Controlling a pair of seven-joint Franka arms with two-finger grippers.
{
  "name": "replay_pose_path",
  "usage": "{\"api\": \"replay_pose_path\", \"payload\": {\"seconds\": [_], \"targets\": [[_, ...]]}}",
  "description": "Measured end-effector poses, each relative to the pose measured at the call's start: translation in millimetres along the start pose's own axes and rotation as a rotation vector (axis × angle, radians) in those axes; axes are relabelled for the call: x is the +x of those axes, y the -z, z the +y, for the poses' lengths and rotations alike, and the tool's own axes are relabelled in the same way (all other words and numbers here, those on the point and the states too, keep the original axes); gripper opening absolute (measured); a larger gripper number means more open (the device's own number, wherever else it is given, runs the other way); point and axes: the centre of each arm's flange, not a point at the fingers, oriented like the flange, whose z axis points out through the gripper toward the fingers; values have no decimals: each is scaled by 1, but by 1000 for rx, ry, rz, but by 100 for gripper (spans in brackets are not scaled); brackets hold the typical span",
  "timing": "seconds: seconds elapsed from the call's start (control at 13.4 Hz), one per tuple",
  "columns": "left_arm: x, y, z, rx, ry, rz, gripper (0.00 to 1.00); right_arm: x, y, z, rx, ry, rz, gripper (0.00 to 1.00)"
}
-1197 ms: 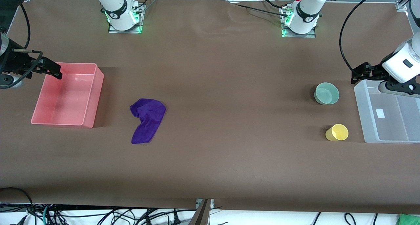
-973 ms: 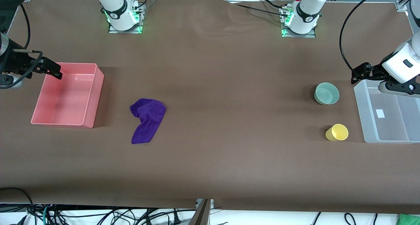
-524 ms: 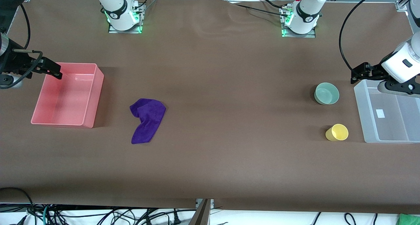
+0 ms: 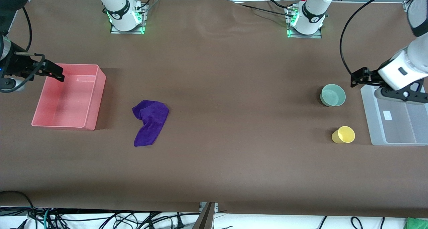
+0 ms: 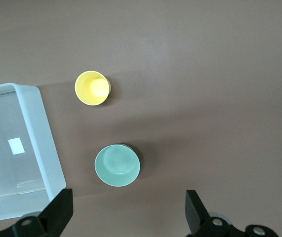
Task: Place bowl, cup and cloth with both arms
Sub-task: 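Move the right gripper toward the purple cloth while the left gripper nears the bowl, then grasp the purple cloth with the right gripper while the left gripper grasps the bowl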
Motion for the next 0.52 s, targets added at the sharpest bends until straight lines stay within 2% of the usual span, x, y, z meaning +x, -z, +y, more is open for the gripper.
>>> {"api": "replay_pose_path", "payload": {"seconds": [0.15, 0.37, 0.52], "targets": [[9, -36, -7, -14, -3, -91, 100, 8, -15, -1, -1, 0, -24, 100], [17, -103, -49, -53, -51, -216, 100, 24, -50, -3, -2, 1, -78, 100], [10, -143, -74, -36, -115, -253, 100, 35, -79, -11, 3, 11, -97, 100]]}}
